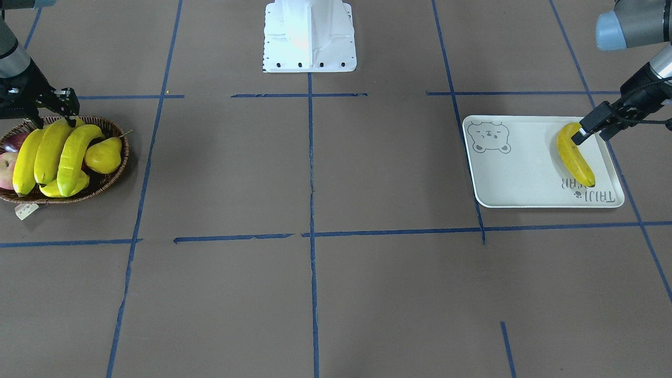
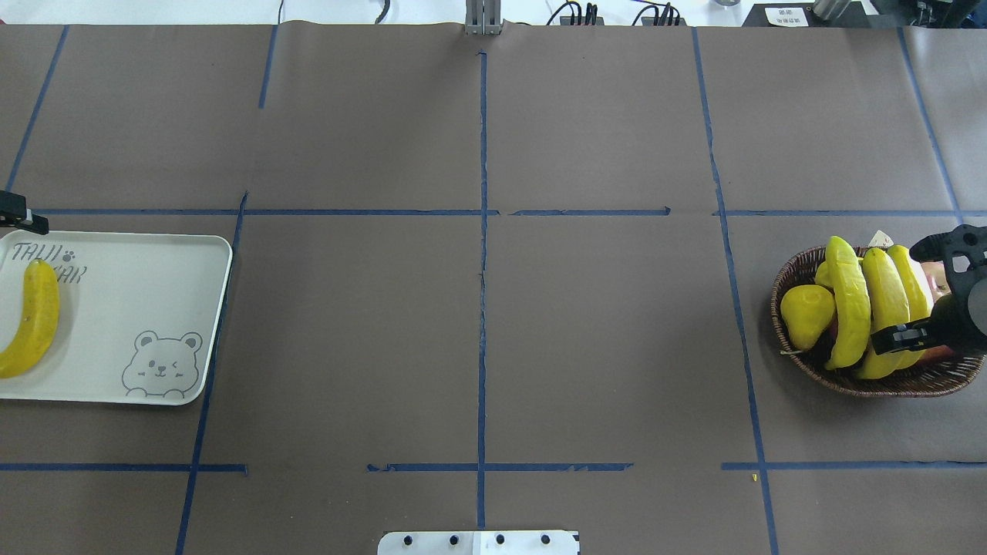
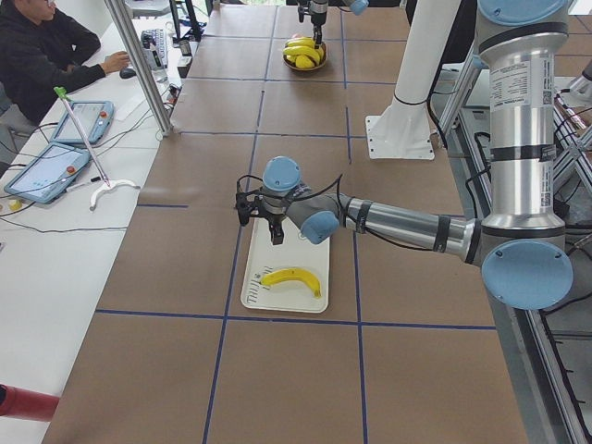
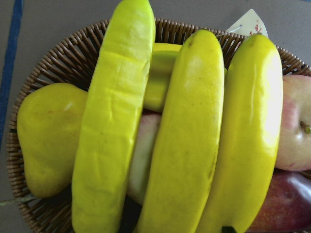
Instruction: Transfer all bananas from basket to plate
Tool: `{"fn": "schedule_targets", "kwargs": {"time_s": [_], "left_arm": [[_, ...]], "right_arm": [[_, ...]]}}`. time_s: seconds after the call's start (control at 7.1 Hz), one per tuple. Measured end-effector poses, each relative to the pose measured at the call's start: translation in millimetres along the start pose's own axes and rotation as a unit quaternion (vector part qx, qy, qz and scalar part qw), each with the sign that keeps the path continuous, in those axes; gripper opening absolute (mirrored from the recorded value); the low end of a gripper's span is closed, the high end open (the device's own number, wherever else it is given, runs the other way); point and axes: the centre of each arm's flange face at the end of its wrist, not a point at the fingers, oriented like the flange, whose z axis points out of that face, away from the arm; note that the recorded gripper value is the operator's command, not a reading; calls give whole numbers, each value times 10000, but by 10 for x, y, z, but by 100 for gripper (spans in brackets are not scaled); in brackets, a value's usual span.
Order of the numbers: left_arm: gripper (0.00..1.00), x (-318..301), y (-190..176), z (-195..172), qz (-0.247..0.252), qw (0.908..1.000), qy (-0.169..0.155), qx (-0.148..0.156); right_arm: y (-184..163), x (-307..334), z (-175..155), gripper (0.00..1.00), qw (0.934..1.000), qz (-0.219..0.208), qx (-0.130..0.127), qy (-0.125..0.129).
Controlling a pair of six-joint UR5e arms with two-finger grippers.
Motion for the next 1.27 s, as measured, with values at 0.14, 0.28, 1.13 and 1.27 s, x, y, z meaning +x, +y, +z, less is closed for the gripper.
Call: {"fn": "schedule_targets", "kwargs": {"time_s": [0.14,0.28,1.13,1.27], "left_arm": [[99,-1,0,-2,-1,10000,0,1],[99,-1,2,-6,0,10000,1,5],[99,-4,13,-17,1,10000,0,13],[99,-2,15,-15,3,10000,1,9]], "right_arm": [[-11,9,-11,18,10000,16,17,-1],[-26,22,-38,6,10000,39,49,-8],[-180,243,-563,0,9976,456,365,-377],[-210,348,-835,0,9944,675,383,-713]]}}
